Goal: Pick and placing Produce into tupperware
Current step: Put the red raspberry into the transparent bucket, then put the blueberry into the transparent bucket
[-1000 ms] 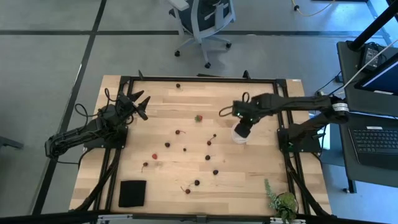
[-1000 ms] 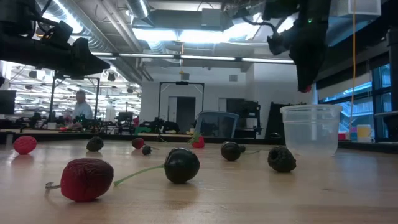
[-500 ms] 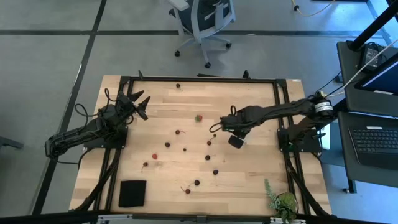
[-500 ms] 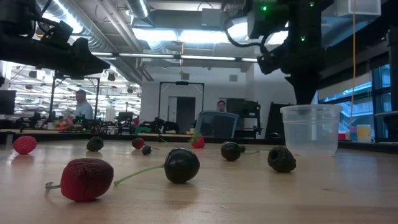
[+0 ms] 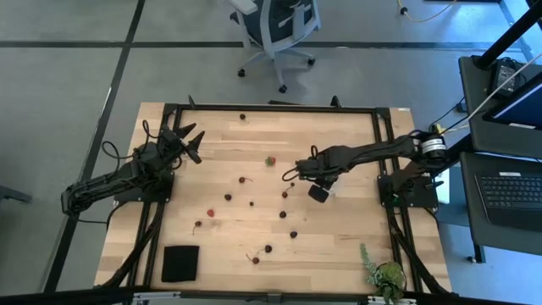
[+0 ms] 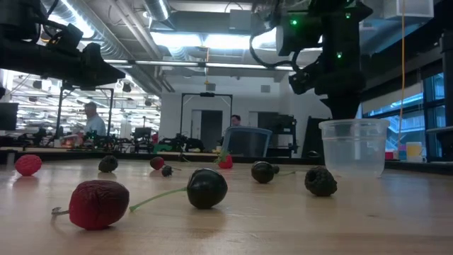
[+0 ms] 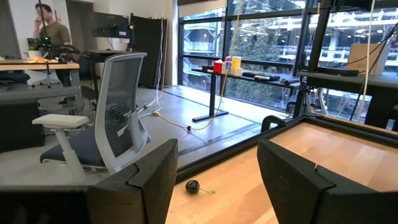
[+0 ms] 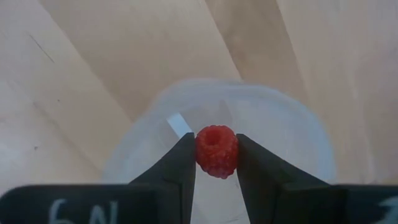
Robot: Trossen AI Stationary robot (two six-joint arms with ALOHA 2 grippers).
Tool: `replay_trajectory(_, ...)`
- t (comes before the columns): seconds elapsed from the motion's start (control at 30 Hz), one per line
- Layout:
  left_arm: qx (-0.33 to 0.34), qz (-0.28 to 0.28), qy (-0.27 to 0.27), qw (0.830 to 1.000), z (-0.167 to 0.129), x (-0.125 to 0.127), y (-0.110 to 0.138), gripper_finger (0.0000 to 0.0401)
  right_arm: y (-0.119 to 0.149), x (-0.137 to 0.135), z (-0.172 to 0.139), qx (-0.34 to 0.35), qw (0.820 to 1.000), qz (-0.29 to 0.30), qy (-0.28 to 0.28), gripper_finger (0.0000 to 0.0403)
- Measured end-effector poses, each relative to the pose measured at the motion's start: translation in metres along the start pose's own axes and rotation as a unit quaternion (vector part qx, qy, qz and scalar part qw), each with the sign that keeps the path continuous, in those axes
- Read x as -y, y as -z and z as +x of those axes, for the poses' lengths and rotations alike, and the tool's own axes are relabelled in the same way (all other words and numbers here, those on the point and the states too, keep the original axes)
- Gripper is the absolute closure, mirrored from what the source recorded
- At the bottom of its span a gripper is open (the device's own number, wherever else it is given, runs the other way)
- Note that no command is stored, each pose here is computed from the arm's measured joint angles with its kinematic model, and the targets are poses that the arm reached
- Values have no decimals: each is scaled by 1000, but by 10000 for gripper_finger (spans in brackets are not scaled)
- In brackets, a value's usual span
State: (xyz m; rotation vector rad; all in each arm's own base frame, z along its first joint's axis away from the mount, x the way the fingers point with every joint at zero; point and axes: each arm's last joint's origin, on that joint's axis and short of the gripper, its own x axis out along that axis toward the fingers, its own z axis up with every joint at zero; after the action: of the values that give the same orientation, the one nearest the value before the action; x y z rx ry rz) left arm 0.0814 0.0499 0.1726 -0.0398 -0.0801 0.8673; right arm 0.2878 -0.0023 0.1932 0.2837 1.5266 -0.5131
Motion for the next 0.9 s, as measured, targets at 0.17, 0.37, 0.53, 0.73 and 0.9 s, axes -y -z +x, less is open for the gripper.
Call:
replay_trajectory(0.17,0,0,0,1000,0,0,0,187,-1,-2,6,-10,1000,-2,5,301)
replay_trajectory(0.37,0,0,0,1000,0,0,0,187,-1,-2,6,-10,1000,-3,5,301)
replay_trajectory(0.53,0,0,0,1000,0,0,0,187,-2,-2,6,-9,1000,-2,5,289)
replay_trajectory(0.73,0,0,0,1000,0,0,0,187,-2,-2,6,-9,1000,-1,5,271)
replay_trajectory(0.9,0,0,0,1000,0,0,0,187,-1,-2,6,-9,1000,-1,5,268)
